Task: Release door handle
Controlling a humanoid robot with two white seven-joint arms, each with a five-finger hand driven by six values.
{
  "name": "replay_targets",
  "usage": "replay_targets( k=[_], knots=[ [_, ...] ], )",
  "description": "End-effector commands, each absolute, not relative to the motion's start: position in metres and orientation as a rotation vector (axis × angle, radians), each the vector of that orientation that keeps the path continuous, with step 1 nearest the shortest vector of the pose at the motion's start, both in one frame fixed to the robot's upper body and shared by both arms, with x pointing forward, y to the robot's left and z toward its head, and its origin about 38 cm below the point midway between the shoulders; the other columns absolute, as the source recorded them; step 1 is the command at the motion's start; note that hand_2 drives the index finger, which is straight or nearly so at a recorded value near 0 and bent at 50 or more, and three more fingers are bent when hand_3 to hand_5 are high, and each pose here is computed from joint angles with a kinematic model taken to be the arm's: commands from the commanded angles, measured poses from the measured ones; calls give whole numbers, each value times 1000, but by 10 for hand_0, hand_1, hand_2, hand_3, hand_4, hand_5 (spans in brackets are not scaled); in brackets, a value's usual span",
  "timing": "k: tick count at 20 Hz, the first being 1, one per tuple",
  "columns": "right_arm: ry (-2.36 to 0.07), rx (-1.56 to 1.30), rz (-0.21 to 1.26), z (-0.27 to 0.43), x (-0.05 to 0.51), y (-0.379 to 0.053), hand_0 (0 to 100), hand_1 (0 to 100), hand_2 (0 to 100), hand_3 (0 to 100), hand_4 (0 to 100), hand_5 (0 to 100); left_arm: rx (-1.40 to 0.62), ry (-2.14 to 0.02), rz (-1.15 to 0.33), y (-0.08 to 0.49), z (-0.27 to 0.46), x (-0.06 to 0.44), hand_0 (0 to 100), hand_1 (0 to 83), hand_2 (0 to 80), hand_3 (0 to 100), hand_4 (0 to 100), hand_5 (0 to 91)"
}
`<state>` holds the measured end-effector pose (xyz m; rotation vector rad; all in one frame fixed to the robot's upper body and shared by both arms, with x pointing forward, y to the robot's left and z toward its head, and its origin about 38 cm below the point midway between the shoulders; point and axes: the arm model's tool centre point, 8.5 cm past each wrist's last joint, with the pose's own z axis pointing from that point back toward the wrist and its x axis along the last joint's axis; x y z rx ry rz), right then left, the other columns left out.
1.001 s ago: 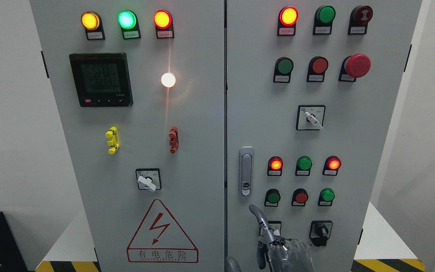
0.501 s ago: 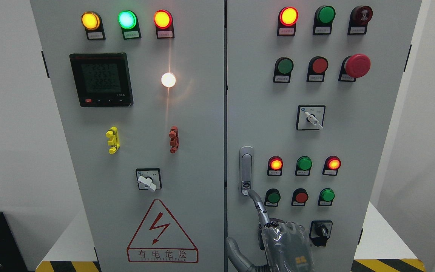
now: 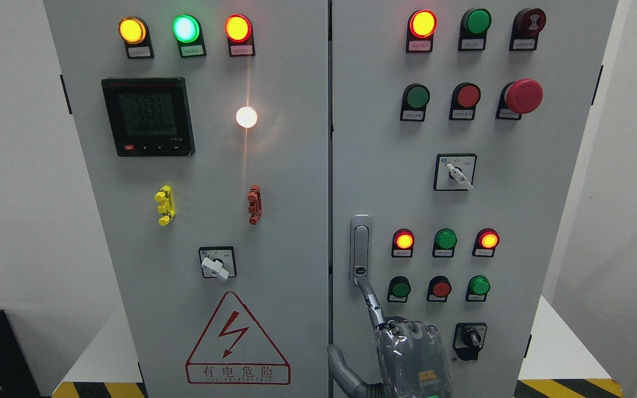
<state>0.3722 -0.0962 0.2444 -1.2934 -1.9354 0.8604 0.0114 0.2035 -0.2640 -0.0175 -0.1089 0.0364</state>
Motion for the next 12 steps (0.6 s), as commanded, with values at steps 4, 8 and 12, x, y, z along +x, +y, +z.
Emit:
replay_targets(
  k=[4, 8, 12],
  knots=[
    [-1872, -1375, 940, 238, 389, -88, 328, 272, 0, 1000, 1000, 1000, -13, -106, 33, 205, -263, 18, 120, 556, 0, 0, 0, 0],
    [-1860, -1386, 949, 236, 390, -87, 327, 277, 0, 1000, 1000, 1000, -13, -106, 33, 205, -263, 18, 120, 556, 0, 0, 0, 0],
    [-1829, -1403, 934, 235, 391, -91, 326, 281, 0, 1000, 1000, 1000, -13, -106, 33, 205, -263, 18, 120, 556, 0, 0, 0, 0]
  ],
)
